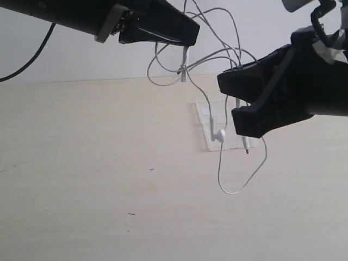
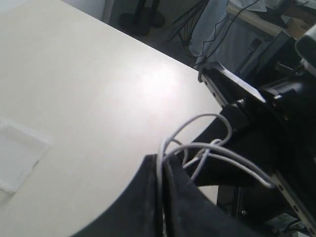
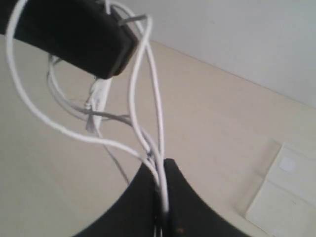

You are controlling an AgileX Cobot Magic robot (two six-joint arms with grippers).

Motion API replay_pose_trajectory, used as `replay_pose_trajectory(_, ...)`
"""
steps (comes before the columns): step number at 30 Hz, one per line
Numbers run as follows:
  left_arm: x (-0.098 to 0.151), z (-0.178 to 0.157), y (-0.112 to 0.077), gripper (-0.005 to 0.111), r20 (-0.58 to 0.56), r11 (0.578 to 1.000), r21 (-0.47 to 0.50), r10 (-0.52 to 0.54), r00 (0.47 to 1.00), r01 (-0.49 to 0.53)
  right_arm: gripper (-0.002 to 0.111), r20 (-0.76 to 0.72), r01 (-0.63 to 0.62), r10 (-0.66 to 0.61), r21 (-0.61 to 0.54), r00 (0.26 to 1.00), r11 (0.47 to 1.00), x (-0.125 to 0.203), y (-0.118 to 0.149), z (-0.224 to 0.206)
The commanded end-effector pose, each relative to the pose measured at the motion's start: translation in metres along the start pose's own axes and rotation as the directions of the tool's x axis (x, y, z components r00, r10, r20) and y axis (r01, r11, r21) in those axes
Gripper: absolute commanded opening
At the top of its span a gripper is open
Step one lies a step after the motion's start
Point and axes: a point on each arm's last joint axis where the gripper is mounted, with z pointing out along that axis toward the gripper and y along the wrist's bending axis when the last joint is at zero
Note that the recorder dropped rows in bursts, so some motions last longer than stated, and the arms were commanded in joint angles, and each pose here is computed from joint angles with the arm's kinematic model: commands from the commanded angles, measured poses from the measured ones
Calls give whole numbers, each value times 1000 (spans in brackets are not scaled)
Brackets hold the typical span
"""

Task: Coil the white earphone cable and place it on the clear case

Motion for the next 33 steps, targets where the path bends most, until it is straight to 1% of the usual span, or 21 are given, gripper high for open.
replay_pose_trajectory(1, -4, -2, -3, 0, 25, 1000, 9, 1, 1000, -1, 0, 54, 24, -22, -53, 998, 998, -7, 5, -1)
replay_pose_trajectory(5, -4, -2, -3, 0, 27, 1000, 11, -1, 1000, 1, 0, 56, 46, -42, -70, 998, 997, -7, 6, -2)
replay_pose_trajectory(7, -4, -2, -3, 0, 29, 1000, 13, -3, 1000, 3, 4, 44, 69, -65, -89, 997, 994, -6, 8, -2)
replay_pose_trajectory(8, -5, -2, -4, 0, 32, 1000, 15, -6, 999, 6, 7, 43, 74, -70, -100, 997, 992, -6, 9, -2)
replay_pose_trajectory(9, -6, -2, -4, 0, 40, 1000, 22, -15, 999, 15, 14, 50, 75, -69, -111, 996, 991, -6, 10, -2)
replay_pose_trajectory(12, -6, -2, -5, 0, 50, 999, 36, -29, 998, 27, 26, 65, 60, -53, -112, 996, 992, -8, 10, -2)
replay_pose_trajectory(15, -6, 0, -8, 0, 46, 999, 46, -27, 999, 25, 36, 69, 43, -35, -116, 997, 992, -8, 10, -2)
replay_pose_trajectory(16, -5, 3, -12, 0, 37, 998, 61, -21, 999, 19, 39, 67, 42, -35, -116, 997, 992, -8, 10, -1)
replay_pose_trajectory(19, -4, 13, -25, 0, 37, 996, 82, 21, 999, -24, 39, 57, 24, -17, -123, 998, 992, -7, 10, 3)
replay_pose_trajectory(20, -7, 16, -32, 0, 48, 995, 95, 33, 998, -37, 39, 53, 21, -13, -139, 999, 990, -6, 11, 7)
replay_pose_trajectory(23, -14, 17, -41, 0, 64, 991, 114, 58, 996, -65, 39, 74, 38, -26, -174, 997, 984, -7, 13, 13)
replay_pose_trajectory(25, -17, 16, -39, 0, 89, 994, 85, 61, 994, -69, 39, 99, 41, -23, -186, 995, 982, -9, 14, 13)
replay_pose_trajectory(27, -17, 16, -39, 0, 87, 994, 81, 62, 994, -69, 39, 99, 46, -28, -185, 995, 982, -9, 14, 13)
replay_pose_trajectory(30, -14, 16, -36, 0, 50, 996, 51, 77, 996, -80, 39, 102, 69, -53, -154, 993, 986, -9, 12, 13)
replay_pose_trajectory(32, -9, 17, -31, 0, -6, 995, -2, 99, 995, -99, 45, 102, 70, -55, -155, 993, 985, -9, 12, 13)
replay_pose_trajectory(33, -9, 16, -25, 0, -17, 993, -54, 101, 995, -102, 51, 101, 68, -53, -155, 993, 986, -9, 12, 13)
